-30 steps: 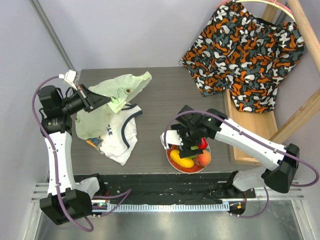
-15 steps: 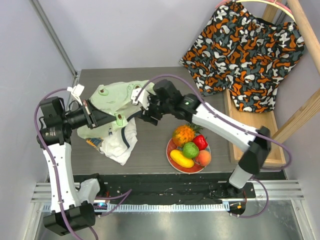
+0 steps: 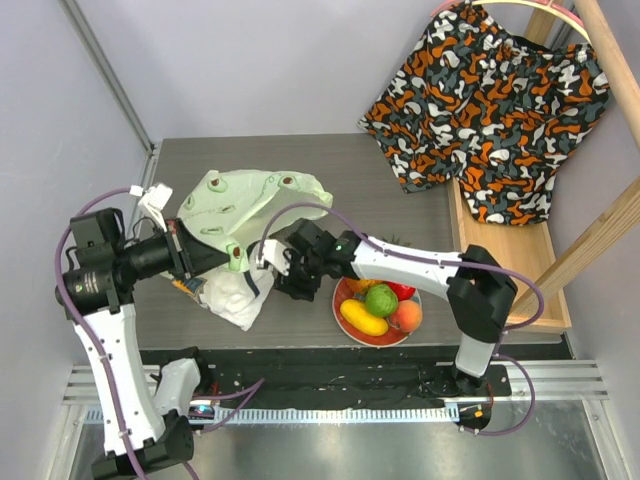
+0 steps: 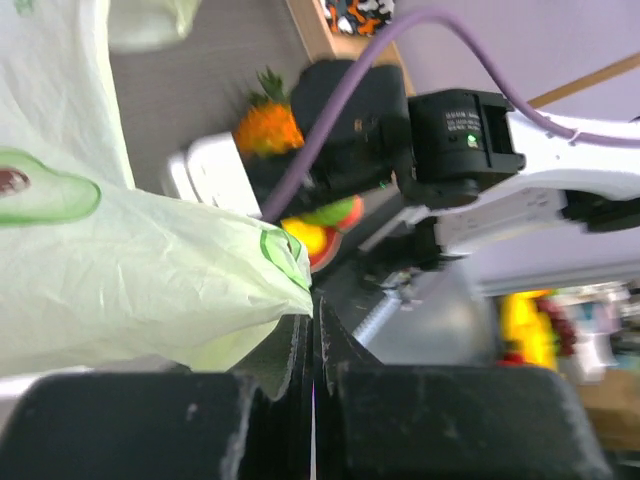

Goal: Take the fake fruits out of the plastic bag
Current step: Move the plastic bag to the center of the board.

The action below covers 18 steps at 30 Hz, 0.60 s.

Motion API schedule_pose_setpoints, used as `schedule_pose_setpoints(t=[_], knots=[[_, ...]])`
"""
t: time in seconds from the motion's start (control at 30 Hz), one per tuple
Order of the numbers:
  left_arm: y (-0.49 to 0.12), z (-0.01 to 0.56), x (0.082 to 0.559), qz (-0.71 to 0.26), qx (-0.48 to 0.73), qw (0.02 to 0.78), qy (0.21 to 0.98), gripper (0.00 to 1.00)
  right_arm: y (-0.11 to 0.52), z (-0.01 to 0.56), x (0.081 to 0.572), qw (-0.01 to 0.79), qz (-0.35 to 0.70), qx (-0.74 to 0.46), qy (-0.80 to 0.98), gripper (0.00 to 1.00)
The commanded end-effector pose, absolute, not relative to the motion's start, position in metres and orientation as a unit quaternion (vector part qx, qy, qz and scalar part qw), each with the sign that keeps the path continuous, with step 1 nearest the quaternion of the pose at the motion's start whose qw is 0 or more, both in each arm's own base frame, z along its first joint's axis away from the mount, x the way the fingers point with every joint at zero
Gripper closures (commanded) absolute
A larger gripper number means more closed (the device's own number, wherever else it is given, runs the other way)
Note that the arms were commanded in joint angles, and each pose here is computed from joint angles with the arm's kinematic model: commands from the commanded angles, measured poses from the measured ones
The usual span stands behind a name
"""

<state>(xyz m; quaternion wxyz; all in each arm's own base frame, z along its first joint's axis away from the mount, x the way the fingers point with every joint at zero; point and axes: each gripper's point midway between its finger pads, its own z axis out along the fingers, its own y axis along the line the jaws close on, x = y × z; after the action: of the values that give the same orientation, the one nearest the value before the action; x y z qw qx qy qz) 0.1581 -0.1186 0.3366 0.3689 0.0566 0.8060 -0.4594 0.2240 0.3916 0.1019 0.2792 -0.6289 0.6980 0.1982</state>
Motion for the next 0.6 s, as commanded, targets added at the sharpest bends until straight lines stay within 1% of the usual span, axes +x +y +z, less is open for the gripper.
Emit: schedule_pose_setpoints(t=[0.0, 0.03, 0.07, 0.13, 0.2, 0.23, 0.3, 0.33, 0.4, 0.43, 0.5, 0.53, 0.57], knots=[[-0.129, 0.328, 0.102, -0.446, 0.103, 0.325, 0.828, 1.0, 0.406, 0.176, 0.223, 0.375, 0.226, -0.615, 0.656, 0.43], [-0.129, 0.32, 0.103, -0.454, 0.085, 0.305, 0.833, 1.0, 0.411, 0.191, 0.229, 0.392, 0.226, -0.614, 0.647, 0.44], [-0.131, 0.319, 0.101, -0.459, 0.085, 0.302, 0.831, 1.0, 0.412, 0.199, 0.235, 0.401, 0.222, -0.612, 0.645, 0.44], [-0.13, 0.317, 0.105, -0.456, 0.079, 0.31, 0.83, 1.0, 0.422, 0.223, 0.244, 0.426, 0.223, -0.606, 0.633, 0.42], [-0.126, 0.32, 0.112, -0.443, 0.085, 0.324, 0.831, 1.0, 0.426, 0.234, 0.254, 0.44, 0.214, -0.598, 0.635, 0.41], [-0.123, 0.322, 0.116, -0.432, 0.087, 0.328, 0.835, 1.0, 0.428, 0.252, 0.261, 0.457, 0.215, -0.589, 0.631, 0.41], [-0.119, 0.324, 0.124, -0.426, 0.086, 0.325, 0.84, 1.0, 0.416, 0.276, 0.283, 0.482, 0.211, -0.56, 0.64, 0.39], [-0.118, 0.328, 0.13, -0.425, 0.088, 0.331, 0.838, 1.0, 0.409, 0.294, 0.295, 0.502, 0.209, -0.539, 0.643, 0.35], [-0.116, 0.331, 0.136, -0.423, 0.089, 0.336, 0.837, 1.0, 0.39, 0.316, 0.317, 0.525, 0.205, -0.491, 0.664, 0.32], [-0.115, 0.334, 0.138, -0.423, 0.091, 0.34, 0.835, 1.0, 0.372, 0.324, 0.34, 0.542, 0.19, -0.461, 0.677, 0.24], [-0.114, 0.335, 0.144, -0.425, 0.09, 0.337, 0.835, 1.0, 0.356, 0.323, 0.358, 0.552, 0.158, -0.443, 0.688, 0.05], [-0.113, 0.336, 0.146, -0.426, 0.091, 0.337, 0.835, 1.0, 0.345, 0.314, 0.368, 0.552, 0.127, -0.437, 0.699, 0.0], [-0.114, 0.337, 0.147, -0.429, 0.094, 0.339, 0.832, 1.0, 0.343, 0.305, 0.37, 0.545, 0.117, -0.446, 0.7, 0.0]])
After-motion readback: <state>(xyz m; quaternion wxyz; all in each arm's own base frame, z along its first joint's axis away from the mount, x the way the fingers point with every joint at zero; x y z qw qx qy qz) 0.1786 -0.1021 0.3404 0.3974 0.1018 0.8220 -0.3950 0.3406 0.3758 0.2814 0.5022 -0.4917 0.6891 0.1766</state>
